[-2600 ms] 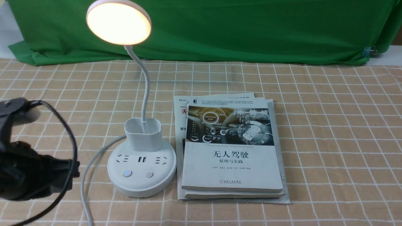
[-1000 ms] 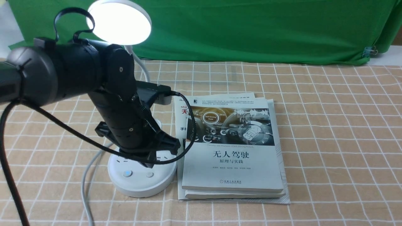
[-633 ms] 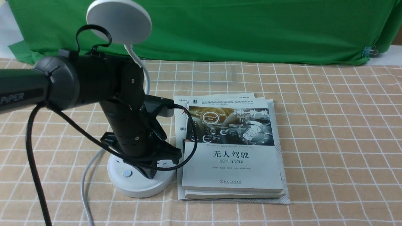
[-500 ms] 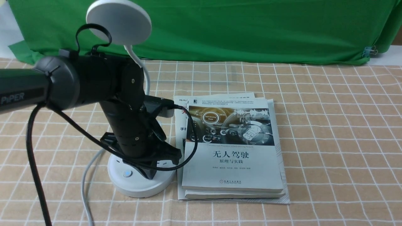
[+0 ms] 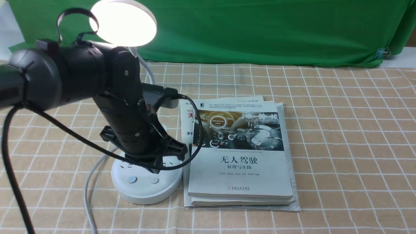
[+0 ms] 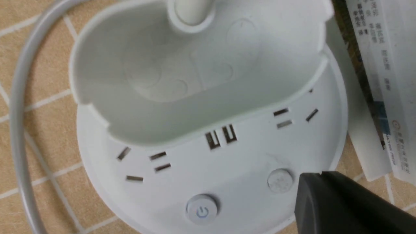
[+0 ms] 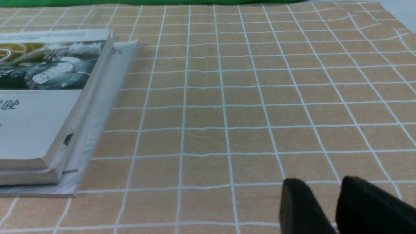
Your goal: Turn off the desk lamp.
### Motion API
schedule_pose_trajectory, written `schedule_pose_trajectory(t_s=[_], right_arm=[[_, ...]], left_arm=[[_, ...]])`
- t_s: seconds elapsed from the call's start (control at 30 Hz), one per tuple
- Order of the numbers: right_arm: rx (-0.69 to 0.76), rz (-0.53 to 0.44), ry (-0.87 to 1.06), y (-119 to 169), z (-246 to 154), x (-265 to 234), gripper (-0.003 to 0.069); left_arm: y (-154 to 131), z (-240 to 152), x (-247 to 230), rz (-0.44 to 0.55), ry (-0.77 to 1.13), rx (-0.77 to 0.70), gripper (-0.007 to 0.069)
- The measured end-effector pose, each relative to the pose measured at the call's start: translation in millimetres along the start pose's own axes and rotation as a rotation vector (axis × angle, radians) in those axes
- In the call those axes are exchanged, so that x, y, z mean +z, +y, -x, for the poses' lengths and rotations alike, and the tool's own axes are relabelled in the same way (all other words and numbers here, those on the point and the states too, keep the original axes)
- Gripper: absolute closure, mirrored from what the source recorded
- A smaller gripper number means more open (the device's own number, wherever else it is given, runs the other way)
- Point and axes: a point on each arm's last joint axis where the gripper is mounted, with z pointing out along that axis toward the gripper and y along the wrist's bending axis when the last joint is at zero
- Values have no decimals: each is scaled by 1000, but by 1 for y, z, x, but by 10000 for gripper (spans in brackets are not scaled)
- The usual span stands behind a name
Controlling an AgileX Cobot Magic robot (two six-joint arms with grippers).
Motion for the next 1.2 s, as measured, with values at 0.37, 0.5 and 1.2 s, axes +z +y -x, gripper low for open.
schedule_pose_trajectory(t_s=[0.37, 0.5, 1.2], right_arm=[[0, 0, 0, 0, 0, 0, 416], [0, 0, 0, 0, 0, 0, 416], [0, 0, 0, 0, 0, 0, 416]], left_arm=[[2, 0, 19, -2, 59, -6, 629], [0, -1, 1, -2, 11, -1, 629], [-13, -198, -104, 25, -908, -21, 629]])
